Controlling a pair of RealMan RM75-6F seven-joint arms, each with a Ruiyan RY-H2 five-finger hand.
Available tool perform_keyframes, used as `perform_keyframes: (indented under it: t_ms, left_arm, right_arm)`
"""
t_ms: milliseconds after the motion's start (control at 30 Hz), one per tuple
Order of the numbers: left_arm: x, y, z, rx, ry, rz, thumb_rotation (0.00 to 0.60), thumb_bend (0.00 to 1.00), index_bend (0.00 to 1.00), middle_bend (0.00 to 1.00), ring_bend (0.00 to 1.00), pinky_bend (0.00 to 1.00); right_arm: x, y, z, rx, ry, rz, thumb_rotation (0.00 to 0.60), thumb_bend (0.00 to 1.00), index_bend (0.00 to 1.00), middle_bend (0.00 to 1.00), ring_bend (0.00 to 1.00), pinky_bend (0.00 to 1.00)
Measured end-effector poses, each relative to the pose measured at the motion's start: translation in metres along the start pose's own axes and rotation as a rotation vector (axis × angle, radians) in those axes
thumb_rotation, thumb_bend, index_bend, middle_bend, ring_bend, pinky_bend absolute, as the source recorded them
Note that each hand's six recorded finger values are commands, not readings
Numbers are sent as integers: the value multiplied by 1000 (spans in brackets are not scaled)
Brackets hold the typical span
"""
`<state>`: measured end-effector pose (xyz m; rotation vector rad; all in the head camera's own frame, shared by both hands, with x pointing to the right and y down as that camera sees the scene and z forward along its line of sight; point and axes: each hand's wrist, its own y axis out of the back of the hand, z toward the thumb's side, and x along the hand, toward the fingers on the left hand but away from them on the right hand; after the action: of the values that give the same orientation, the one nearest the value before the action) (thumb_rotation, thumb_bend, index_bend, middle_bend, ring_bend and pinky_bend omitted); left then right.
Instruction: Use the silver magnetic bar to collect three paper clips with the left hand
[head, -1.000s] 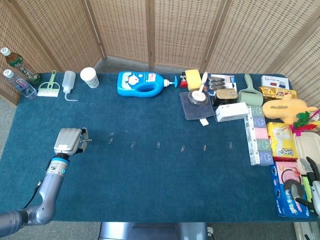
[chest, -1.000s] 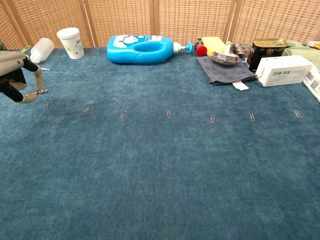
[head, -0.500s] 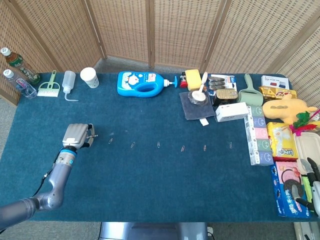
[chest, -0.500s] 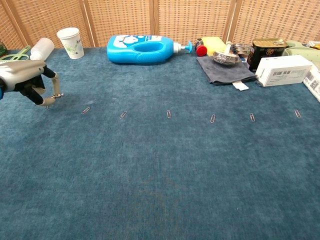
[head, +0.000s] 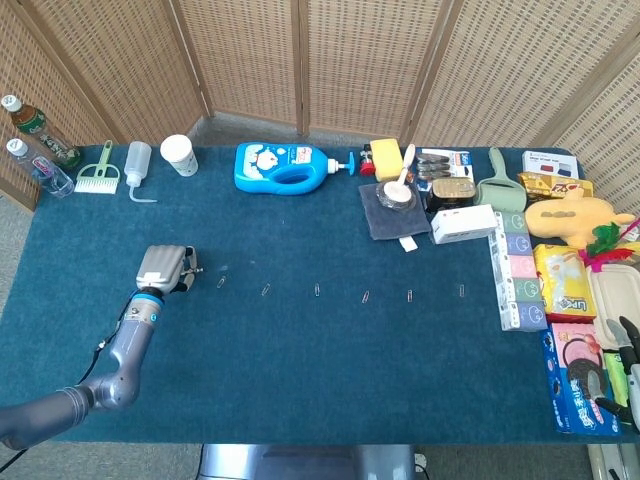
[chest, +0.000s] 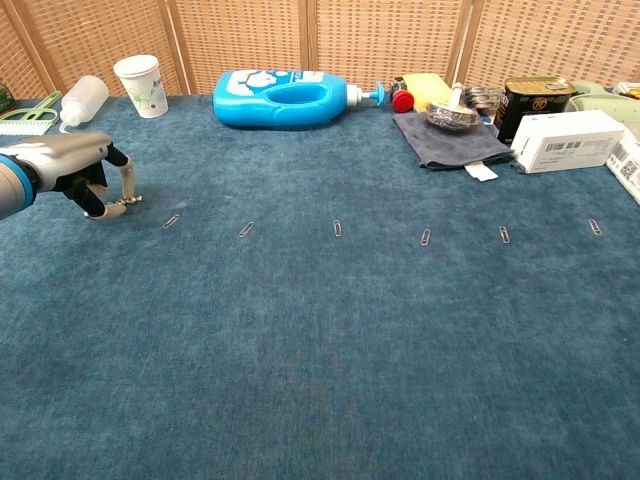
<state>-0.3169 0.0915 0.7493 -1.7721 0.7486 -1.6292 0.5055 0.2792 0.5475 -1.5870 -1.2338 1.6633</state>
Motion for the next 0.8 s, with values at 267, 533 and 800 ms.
perform_keyframes:
  t_ms: [267, 533, 800]
  left_arm:
    - [0, 4, 6, -11, -22, 13, 600, 388, 594, 1000, 1000, 1000]
    - [-9, 22, 25, -47, -97, 44, 600, 388, 594, 1000, 1000, 1000]
    - [-8, 22, 52, -72, -154, 27, 600, 388, 594, 1000, 1000, 1000]
  right_arm:
    - [2, 1, 1, 0, -6, -7, 529, 506, 0, 0, 0, 0]
    - [3, 2, 4, -1, -2, -13, 529, 506, 0, 0, 0, 0]
    - [6, 3, 3, -8, -8, -18, 529, 506, 0, 0, 0, 0]
